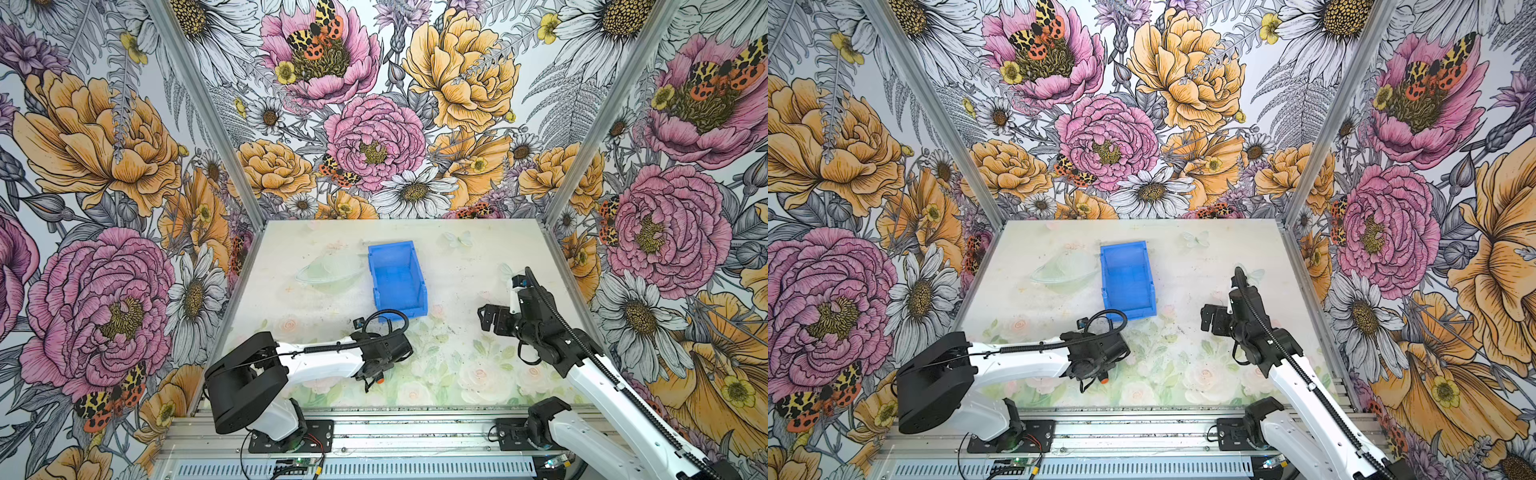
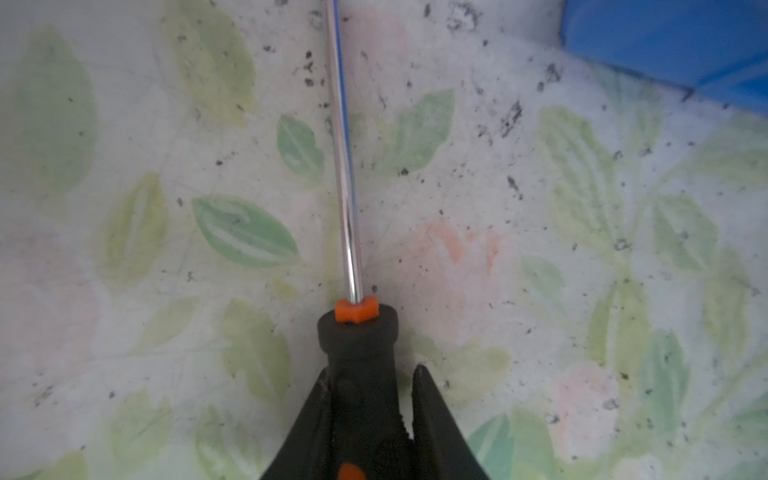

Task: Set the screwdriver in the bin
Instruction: 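Close the left gripper around the screwdriver handle, then lift the screwdriver with the left gripper and carry it over the blue bin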

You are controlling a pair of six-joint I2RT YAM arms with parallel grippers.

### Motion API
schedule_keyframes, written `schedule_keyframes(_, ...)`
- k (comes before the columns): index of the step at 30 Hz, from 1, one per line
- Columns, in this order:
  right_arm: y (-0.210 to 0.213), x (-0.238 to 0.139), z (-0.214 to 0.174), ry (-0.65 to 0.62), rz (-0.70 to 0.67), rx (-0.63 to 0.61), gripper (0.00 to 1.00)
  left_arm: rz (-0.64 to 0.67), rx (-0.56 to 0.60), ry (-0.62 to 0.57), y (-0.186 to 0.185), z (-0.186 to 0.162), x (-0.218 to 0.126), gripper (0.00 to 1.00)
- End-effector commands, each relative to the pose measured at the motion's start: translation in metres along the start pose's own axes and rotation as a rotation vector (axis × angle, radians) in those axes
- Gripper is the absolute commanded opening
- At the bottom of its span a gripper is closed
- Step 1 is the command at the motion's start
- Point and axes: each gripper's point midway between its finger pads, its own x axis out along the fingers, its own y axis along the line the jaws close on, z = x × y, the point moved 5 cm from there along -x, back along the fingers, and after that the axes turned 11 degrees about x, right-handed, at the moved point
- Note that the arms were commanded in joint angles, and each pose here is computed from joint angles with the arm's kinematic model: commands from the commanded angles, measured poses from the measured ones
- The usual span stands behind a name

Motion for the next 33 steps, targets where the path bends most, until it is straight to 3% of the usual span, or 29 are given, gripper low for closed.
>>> schedule_keyframes(1,-0.002,-0.001,0.000,-0.019,-0.019,-0.017,1.00,-0.011,-0.007,-0.002,0.005,-0.001,-0.003,0.09)
schedule_keyframes(9,-0.002,-0.004,0.008,-0.045,-0.035,-0.029,1.00,-0.071,-0.034,-0.117,0.009,0.026,-0.027,0.00)
schedule_keyframes(21,0.002,-0.010,0.020,-0.085,-0.043,-0.049,0.99,-0.145,-0.100,-0.233,0.040,0.073,-0.065,0.00)
schedule_keyframes(33,0.003,-0.007,0.022,-0.078,-0.056,-0.077,0.99,-0.212,0.026,-0.363,0.020,0.130,-0.116,0.00)
